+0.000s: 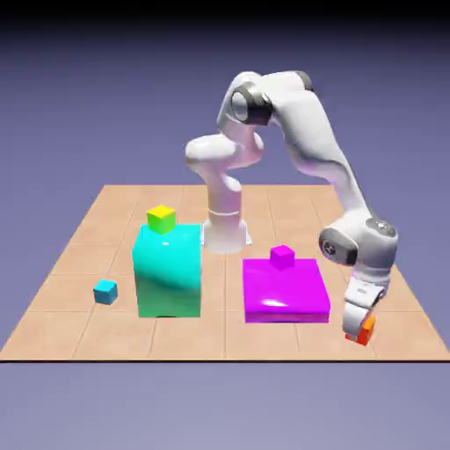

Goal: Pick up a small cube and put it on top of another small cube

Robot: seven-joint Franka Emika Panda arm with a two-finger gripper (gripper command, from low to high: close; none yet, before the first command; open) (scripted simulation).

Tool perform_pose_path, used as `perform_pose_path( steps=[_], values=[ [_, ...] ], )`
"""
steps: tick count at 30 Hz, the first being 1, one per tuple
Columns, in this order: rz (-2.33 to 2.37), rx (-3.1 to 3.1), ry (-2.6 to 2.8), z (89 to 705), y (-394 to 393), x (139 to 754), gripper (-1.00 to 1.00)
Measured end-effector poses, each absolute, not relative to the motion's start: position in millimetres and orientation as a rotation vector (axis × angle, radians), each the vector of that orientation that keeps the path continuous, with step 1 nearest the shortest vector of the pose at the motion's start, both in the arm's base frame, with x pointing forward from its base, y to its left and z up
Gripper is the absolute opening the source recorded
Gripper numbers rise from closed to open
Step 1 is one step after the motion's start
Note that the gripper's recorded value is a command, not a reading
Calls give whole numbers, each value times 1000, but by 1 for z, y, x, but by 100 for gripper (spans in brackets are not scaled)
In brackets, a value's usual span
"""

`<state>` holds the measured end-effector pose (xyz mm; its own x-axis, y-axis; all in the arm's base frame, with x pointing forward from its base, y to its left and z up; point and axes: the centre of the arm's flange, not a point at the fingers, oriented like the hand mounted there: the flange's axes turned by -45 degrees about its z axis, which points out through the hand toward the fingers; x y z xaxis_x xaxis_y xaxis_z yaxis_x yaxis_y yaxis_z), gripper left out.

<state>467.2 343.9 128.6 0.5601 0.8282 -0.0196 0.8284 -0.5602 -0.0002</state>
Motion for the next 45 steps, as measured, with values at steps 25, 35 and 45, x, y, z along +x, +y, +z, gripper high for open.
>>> perform_pose_path(
  steps=[25,35,45],
  values=[
    [-39,2354,1959,321,230,322,-100],
    [-25,2189,2227,322,173,242,-100],
    [-23,2175,2248,250,169,236,100]
  ],
)
